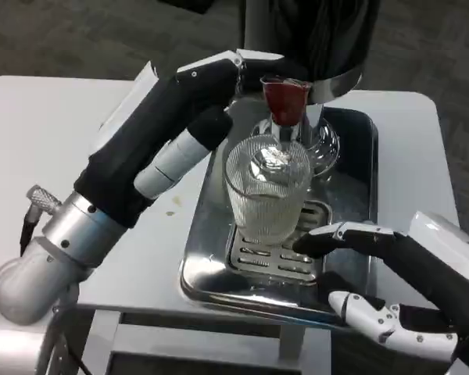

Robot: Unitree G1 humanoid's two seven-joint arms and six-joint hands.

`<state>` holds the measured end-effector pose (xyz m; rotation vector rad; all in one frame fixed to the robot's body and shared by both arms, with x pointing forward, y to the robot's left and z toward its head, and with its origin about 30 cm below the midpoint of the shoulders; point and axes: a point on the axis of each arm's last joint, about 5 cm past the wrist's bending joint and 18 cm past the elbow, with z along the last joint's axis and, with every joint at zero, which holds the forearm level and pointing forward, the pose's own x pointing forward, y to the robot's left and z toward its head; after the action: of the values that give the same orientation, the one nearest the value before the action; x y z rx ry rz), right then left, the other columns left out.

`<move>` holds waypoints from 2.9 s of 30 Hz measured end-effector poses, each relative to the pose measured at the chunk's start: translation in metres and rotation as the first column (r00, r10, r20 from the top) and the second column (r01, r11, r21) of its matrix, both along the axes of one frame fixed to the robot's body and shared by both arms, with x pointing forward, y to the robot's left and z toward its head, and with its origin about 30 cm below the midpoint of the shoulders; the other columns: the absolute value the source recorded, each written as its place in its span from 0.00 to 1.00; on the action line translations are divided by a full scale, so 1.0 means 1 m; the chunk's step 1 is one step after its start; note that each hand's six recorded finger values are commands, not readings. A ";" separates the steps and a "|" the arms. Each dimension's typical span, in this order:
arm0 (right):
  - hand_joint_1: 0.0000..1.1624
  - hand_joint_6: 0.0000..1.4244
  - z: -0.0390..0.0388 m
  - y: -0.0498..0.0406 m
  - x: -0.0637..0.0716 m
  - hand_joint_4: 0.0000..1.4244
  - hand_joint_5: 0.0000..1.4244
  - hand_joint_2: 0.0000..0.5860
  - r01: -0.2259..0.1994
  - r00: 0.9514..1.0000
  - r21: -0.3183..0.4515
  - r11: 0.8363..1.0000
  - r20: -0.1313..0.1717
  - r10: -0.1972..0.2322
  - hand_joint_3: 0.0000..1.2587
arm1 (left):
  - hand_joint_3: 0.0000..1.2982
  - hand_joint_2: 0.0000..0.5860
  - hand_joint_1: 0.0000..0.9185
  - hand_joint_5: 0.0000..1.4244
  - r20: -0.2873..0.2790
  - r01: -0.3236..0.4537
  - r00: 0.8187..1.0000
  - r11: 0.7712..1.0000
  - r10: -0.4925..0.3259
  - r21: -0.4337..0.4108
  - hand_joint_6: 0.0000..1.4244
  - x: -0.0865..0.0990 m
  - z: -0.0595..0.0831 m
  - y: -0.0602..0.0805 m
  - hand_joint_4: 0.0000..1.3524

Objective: Grasp the cup under the faucet to collect the drink, then remove the cup.

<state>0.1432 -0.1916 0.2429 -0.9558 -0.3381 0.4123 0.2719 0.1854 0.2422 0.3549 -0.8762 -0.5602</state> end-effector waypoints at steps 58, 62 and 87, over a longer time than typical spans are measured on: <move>0.58 0.12 -0.0203 -0.0051 0.007 0.20 0.17 0.56 0.143 0.987 0.200 0.969 -0.101 -0.125 0.22 | 0.41 0.15 0.00 0.30 0.189 -0.111 0.978 0.990 0.092 0.091 0.24 -0.004 -0.005 0.005 0.29; 0.63 0.14 -0.0236 -0.0088 0.006 0.19 0.17 0.48 0.167 0.983 0.237 0.957 -0.121 -0.141 0.20 | 0.41 0.15 0.00 0.30 0.187 -0.110 0.978 0.990 0.092 0.089 0.24 -0.004 -0.006 0.005 0.29; 0.76 0.24 -0.0443 -0.0035 0.004 0.18 0.20 0.25 0.189 0.982 0.578 0.794 -0.127 -0.141 0.18 | 0.41 0.16 0.00 0.30 0.172 -0.107 0.981 0.992 0.094 0.067 0.24 -0.001 -0.011 0.001 0.29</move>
<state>0.1473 -0.1951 0.1986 -0.3487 -0.2830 0.1596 0.2705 0.1868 0.2314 0.5185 -0.9955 -0.4755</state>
